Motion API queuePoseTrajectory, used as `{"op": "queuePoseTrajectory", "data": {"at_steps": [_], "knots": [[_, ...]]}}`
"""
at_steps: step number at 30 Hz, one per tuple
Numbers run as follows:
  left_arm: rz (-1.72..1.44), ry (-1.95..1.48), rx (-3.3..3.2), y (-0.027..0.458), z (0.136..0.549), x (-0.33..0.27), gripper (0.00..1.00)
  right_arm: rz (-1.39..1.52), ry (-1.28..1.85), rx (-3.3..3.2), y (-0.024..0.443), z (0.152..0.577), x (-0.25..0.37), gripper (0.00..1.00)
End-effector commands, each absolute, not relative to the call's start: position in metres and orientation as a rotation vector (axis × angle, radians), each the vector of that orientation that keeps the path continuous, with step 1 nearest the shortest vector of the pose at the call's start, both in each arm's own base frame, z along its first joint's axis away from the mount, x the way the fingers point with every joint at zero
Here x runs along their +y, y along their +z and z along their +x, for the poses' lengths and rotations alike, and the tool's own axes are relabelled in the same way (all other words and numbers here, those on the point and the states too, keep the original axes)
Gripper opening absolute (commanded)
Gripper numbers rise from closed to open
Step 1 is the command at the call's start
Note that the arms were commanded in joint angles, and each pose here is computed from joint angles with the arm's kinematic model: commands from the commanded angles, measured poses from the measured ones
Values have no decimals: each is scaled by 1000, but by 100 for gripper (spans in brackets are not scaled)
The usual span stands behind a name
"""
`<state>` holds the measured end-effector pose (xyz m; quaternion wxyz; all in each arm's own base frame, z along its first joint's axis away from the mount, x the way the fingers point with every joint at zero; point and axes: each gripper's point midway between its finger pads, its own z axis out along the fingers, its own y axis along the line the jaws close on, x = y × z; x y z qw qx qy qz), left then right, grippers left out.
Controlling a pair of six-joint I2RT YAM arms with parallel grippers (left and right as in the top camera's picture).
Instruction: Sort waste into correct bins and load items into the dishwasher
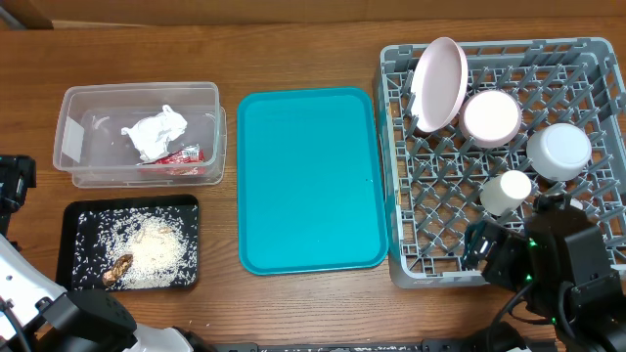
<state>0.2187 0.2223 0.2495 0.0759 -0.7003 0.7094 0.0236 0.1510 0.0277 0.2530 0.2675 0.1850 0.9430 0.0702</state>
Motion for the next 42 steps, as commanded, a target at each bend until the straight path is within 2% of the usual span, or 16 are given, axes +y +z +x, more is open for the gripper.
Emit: {"op": "queuePoseTrajectory", "data": {"at_steps": [1,11,18,28,36,42], "knots": [[-2112,83,2083,255,217,225,100,494,161,2563,250,147,25,100],[-2112,83,2083,255,217,225,100,408,182,2428,268,167,23,100],[-2112,83,2083,255,217,225,100,472,230,2256,275,168,9,100],[-2112,83,2083,255,217,225,100,382,272,1981,266,190,5,100],[-2112,83,2083,255,217,225,100,367,293,1855,230,215,4,100],[-2112,83,2083,255,217,225,100,345,316,1732,222,227,5,100]]}}
